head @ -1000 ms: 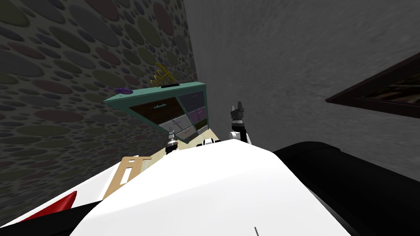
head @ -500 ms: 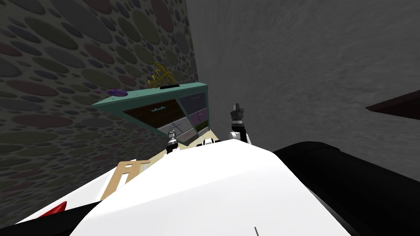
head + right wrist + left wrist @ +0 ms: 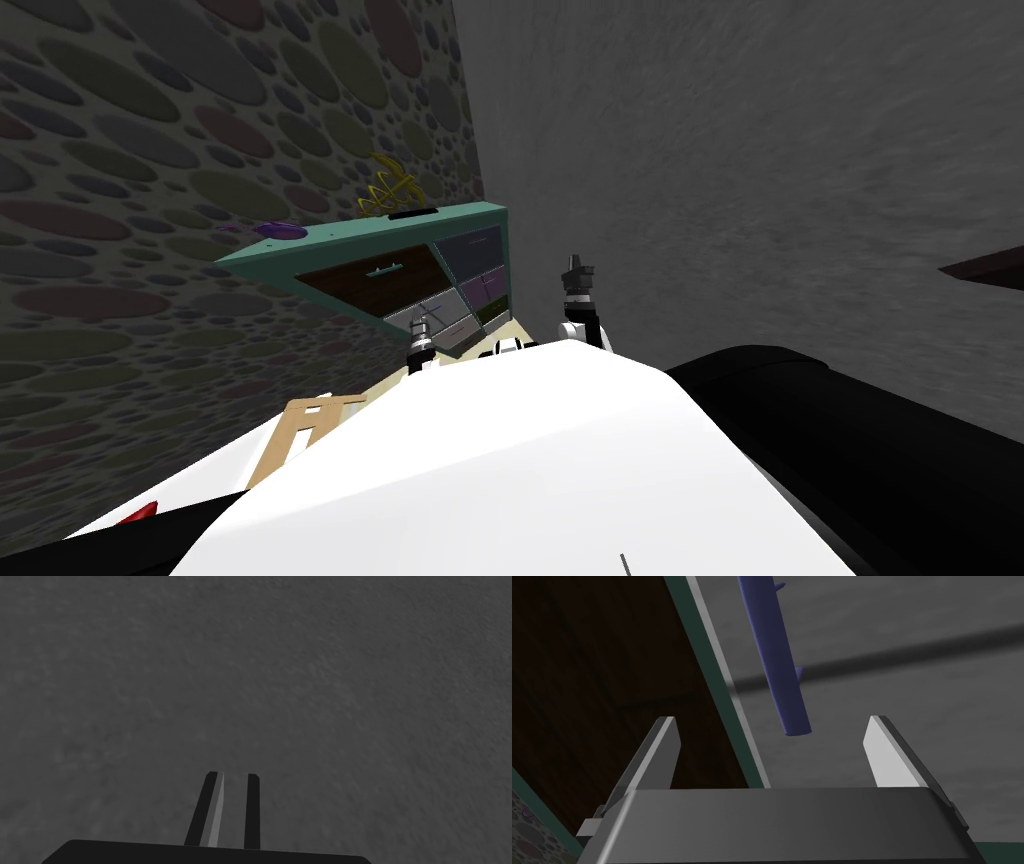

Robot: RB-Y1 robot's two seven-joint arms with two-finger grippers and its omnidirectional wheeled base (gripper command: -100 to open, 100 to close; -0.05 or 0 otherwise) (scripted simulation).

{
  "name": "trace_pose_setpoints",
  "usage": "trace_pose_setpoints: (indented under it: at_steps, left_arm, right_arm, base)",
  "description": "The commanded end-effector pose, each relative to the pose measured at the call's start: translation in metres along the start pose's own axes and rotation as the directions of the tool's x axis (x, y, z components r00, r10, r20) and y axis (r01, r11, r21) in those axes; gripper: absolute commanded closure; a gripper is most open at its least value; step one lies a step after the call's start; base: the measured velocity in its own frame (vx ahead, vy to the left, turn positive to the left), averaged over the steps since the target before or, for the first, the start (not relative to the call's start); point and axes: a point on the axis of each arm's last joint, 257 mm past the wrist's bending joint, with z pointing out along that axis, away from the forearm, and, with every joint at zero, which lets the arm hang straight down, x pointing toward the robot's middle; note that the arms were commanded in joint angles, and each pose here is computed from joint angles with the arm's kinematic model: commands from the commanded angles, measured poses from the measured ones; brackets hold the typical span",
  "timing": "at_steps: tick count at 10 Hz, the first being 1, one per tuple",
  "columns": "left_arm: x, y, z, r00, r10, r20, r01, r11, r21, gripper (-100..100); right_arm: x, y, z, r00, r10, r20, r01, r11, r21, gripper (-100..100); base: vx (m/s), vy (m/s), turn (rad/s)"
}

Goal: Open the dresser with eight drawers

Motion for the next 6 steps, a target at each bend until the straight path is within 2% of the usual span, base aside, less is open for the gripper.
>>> trace_pose_setpoints:
  at_steps: [1,3,6]
  left_arm:
    - [0.004,0.005,-0.005,1.0,0.0,-0.004,0.0,1.0,-0.001,100]
    - [0.002,-0.002,-0.004,1.0,-0.003,-0.003,0.003,1.0,0.003,100]
    - [0.001,-0.009,-0.004,1.0,-0.005,-0.004,0.005,0.9999,0.009,100]
  right_arm:
    - [0.0,0.0,0.0,1.0,0.0,0.0,0.0,1.0,0.0,0]
    - [0.0,0.0,0.0,1.0,0.0,0.0,0.0,1.0,0.0,0]
    - [0.0,0.0,0.0,1.0,0.001,0.0,-0.001,1.0,0.0,0]
  base:
    - [-0.051,-0.019,0.044]
    - [-0.066,-0.031,0.009]
    - [-0.168,-0.09,0.003]
